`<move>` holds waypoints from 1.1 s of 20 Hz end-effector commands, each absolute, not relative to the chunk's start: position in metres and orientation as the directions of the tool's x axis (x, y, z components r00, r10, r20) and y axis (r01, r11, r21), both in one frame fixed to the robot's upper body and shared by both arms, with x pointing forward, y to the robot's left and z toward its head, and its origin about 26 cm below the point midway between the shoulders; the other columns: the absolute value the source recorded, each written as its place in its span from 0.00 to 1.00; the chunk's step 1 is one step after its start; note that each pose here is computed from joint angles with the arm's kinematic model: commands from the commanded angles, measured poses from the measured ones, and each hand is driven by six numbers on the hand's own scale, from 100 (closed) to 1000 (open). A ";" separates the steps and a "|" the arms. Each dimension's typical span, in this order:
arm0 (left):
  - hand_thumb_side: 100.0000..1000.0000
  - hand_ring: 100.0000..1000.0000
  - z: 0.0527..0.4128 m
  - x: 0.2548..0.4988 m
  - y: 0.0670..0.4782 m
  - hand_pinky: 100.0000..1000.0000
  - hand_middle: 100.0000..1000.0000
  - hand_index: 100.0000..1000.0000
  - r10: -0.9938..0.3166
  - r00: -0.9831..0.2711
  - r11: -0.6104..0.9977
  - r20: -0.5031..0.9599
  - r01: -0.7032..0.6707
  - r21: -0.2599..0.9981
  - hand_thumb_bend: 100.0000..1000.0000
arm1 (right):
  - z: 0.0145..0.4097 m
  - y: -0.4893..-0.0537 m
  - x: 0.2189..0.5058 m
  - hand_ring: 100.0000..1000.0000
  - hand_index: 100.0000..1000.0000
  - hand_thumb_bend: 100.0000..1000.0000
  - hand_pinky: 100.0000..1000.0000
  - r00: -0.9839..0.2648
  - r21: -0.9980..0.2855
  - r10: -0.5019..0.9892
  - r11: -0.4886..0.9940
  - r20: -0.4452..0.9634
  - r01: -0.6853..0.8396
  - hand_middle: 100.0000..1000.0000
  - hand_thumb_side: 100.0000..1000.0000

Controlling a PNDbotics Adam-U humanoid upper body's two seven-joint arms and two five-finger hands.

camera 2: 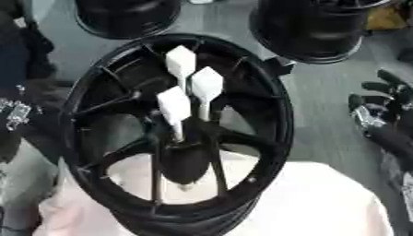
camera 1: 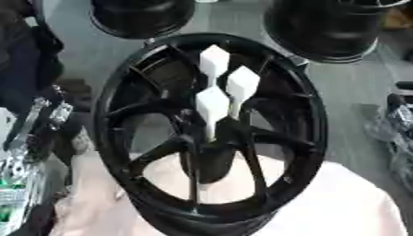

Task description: Pull the pin out of the wheel hub.

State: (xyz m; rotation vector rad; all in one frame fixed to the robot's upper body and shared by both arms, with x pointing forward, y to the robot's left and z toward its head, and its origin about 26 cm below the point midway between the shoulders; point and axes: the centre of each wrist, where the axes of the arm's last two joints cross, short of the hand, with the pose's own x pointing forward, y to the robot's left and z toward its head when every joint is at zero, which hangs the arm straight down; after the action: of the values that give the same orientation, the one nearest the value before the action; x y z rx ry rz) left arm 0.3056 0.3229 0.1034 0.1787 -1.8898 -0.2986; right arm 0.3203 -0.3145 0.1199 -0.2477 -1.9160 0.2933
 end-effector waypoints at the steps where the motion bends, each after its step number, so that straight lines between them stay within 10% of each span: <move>1: 0.68 0.69 0.113 0.305 0.323 0.62 0.68 0.77 -0.283 -0.360 0.951 0.889 0.019 0.310 0.48 | 0.132 -0.317 0.320 0.71 0.94 0.18 0.63 -0.383 -0.342 0.333 0.938 0.862 0.045 0.75 0.23; 12: 0.68 0.69 0.112 0.305 0.323 0.62 0.68 0.78 -0.283 -0.357 0.950 0.890 0.023 0.311 0.48 | 0.154 -0.325 0.327 0.72 0.94 0.20 0.64 -0.425 -0.430 0.409 0.901 0.808 0.049 0.76 0.22; 22: 0.68 0.69 0.112 0.306 0.321 0.62 0.68 0.78 -0.287 -0.358 0.945 0.889 0.045 0.323 0.48 | 0.272 -0.326 0.352 0.77 0.94 0.24 0.70 -0.681 -0.812 0.597 0.584 0.424 0.005 0.79 0.17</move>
State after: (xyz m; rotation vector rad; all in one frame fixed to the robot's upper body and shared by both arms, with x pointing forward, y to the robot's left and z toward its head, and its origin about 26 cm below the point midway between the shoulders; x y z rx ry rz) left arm 0.3059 0.3209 0.1030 0.1630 -1.8861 -0.3178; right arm 0.3538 -0.3187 0.2573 -0.4303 -2.1302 0.9784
